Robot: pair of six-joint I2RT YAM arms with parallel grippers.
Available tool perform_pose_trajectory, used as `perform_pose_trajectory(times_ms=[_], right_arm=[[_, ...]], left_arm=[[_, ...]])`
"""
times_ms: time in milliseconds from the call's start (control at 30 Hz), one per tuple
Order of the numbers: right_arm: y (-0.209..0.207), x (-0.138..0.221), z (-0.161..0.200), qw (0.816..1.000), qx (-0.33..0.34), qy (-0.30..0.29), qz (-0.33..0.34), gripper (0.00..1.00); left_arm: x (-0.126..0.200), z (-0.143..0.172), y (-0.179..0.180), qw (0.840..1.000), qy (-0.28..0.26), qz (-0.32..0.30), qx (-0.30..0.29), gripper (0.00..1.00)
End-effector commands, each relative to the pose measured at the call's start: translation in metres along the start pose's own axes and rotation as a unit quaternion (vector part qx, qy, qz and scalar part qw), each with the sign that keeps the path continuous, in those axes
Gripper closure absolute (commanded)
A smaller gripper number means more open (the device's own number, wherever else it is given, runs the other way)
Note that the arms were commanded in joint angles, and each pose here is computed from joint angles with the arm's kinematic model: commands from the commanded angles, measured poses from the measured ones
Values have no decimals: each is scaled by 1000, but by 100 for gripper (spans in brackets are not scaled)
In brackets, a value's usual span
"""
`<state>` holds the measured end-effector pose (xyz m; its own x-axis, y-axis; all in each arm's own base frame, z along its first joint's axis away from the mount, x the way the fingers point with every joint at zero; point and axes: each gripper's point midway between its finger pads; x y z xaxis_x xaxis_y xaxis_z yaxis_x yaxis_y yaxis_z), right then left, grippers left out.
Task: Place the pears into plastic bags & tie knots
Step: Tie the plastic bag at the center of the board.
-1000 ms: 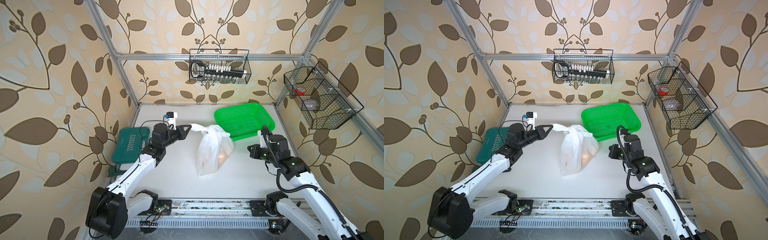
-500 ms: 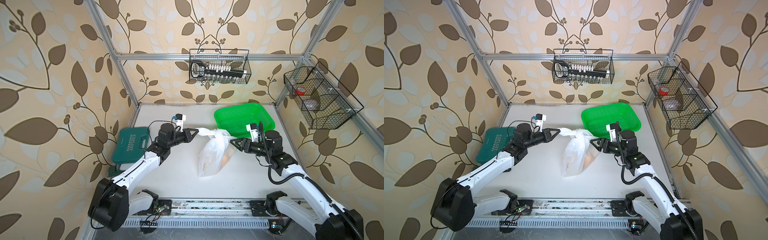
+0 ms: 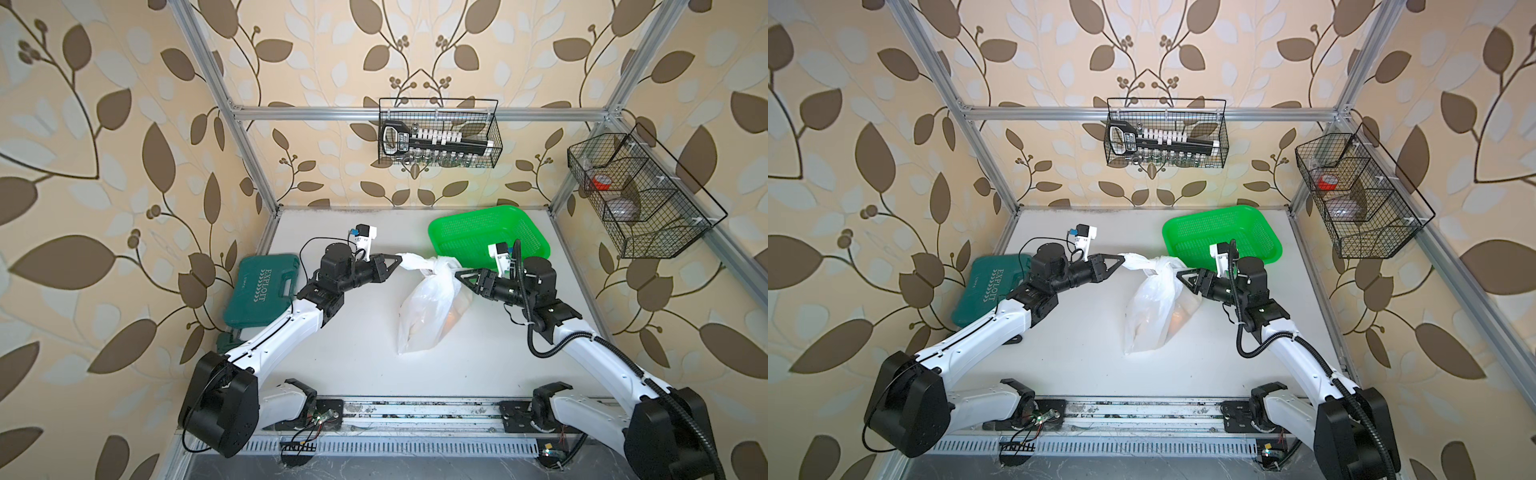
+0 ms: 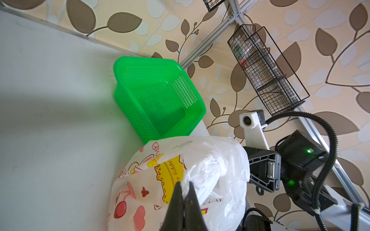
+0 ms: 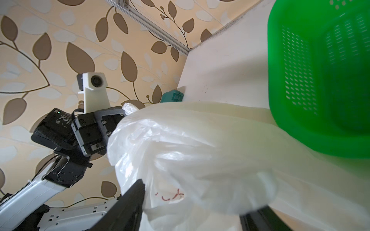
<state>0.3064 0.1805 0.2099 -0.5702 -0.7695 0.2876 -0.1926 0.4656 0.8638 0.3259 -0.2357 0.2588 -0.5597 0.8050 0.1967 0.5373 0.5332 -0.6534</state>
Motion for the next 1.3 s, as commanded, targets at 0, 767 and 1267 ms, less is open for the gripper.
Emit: perform_pose_trajectory(times_ms=[0,767,1267], right_arm=[[-3,-2,-9,1000,-9,-20,-5,28],[14,3,-25,997,-38,-38,-54,100],[12,3,-24,997,-39,-38,-53,100]], left_arm=[[0,-16,-21,999,-15,29,-30,100],[0,-15,-28,998,-26,54,-20,45],[-32,-5,-61,994,-13,100,-36,28]])
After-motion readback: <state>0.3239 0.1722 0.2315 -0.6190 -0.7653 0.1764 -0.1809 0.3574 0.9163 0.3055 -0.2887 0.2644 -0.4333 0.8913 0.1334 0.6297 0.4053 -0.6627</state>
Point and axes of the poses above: each gripper's point midway between its finger pads, its own x axis back along the fingers, its own y axis along the line the jaws close on, z = x × y, and after that the axes turned 6 degrees about -x, right-handed
